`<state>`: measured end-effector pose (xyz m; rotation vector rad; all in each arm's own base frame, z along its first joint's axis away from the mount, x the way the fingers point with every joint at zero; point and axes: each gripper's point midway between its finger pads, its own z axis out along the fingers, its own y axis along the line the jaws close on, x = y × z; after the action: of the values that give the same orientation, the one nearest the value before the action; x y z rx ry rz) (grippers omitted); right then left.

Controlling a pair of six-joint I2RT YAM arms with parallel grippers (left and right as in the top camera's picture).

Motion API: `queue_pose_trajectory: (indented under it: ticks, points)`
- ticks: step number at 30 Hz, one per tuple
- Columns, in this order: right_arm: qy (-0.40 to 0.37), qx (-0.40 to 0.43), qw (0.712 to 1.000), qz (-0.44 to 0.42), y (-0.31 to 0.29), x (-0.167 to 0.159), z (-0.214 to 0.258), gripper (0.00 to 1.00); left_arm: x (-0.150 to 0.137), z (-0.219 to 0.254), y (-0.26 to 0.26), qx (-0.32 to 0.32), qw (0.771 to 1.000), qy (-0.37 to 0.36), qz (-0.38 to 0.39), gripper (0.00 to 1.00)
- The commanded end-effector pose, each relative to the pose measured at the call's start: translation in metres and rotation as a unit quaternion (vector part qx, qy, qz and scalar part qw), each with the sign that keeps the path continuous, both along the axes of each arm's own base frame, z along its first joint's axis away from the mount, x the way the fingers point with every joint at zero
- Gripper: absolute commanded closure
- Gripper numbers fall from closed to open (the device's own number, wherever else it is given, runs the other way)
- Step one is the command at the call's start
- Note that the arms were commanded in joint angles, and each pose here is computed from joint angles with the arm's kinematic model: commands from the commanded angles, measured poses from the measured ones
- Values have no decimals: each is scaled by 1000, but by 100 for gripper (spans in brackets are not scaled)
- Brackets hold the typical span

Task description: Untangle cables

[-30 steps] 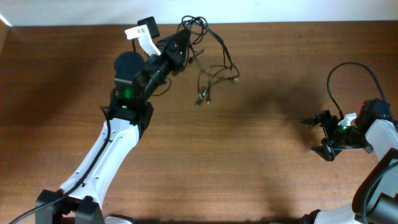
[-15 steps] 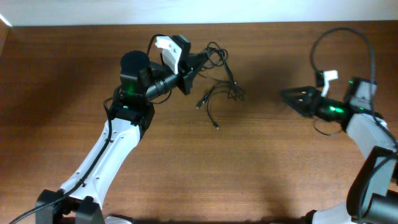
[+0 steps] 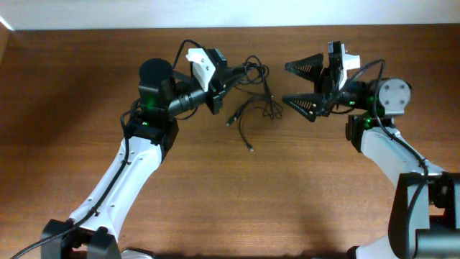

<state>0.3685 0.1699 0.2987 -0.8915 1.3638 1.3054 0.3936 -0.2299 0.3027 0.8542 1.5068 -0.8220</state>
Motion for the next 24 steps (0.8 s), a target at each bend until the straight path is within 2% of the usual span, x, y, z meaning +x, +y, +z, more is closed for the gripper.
queue_pose_trajectory:
  ticks: [1, 5, 10, 14, 19, 24]
  points:
    - [-7, 1, 1000, -7, 1, 4, 0, 0, -25, 26, -11, -15, 996, -53, -77, 100]
    - [33, 11, 998, -51, -7, 23, -7, 0, -52, 56, -17, -35, 978, -137, -152, 100]
    - [44, 5, 999, -28, 4, 16, -12, 0, -53, 66, -17, -43, 976, -154, -150, 100]
    - [32, -8, 999, 20, 24, -1, -15, 0, -35, 65, -15, -45, 984, -141, -95, 100]
    - [32, -8, 999, 22, 25, -2, -15, 0, -3, 43, -2, -30, 996, -78, -1, 100]
    - [32, -8, 999, 22, 25, -2, -15, 0, 5, 44, 4, -30, 996, -80, 22, 100]
